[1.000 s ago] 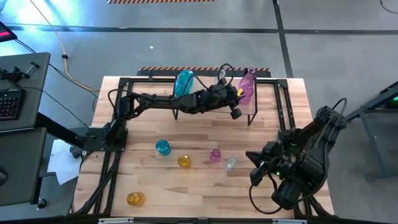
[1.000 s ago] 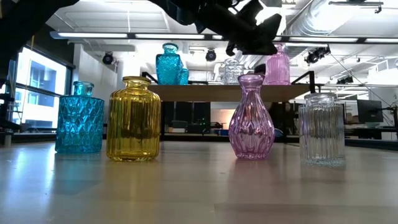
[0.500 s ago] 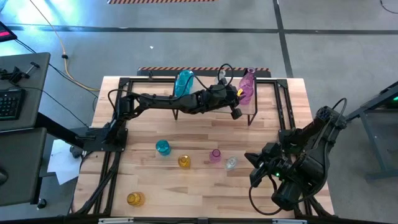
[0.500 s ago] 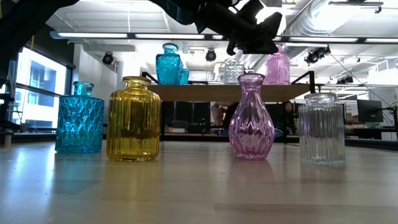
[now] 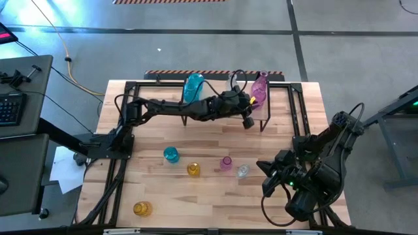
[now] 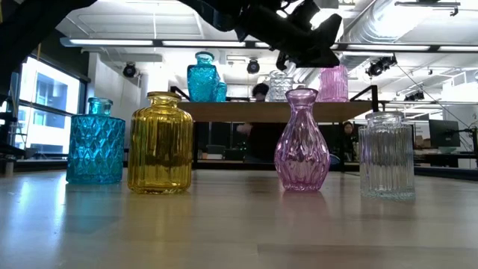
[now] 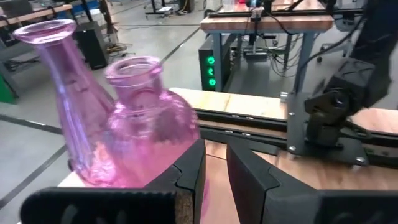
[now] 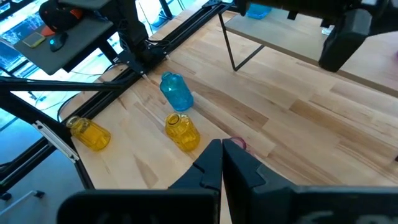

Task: Sort vases onto shelf
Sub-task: Put the top purple vase on the shelf aligned with the other purple vase

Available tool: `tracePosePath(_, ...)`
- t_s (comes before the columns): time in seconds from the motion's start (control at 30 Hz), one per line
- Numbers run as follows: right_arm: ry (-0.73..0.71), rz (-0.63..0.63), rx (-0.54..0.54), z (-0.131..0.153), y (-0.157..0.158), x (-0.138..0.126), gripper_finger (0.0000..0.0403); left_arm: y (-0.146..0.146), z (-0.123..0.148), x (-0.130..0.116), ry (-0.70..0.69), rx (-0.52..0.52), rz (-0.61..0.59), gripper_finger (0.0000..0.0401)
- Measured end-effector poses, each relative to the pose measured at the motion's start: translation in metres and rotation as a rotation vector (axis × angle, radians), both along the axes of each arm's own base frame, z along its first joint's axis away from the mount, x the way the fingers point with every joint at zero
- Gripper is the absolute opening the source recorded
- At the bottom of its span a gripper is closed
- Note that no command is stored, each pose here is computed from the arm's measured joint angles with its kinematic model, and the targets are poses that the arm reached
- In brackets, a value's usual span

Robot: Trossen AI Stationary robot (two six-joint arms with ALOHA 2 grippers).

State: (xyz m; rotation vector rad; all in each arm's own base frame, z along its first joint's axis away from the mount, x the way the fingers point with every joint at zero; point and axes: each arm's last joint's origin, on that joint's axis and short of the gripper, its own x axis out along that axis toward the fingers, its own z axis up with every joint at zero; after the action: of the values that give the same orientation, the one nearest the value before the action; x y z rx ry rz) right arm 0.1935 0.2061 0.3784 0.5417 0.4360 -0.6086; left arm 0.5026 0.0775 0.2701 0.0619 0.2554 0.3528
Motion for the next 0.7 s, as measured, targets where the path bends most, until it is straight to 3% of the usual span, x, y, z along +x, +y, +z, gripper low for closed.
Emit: tracePosePath(0.7, -0.007, 0.004, 0.008, 0.0002, 0.0012, 0.0009, 0.0, 0.0099, -0.0029, 0.0001, -0.011, -0.007, 0.046, 0.0058)
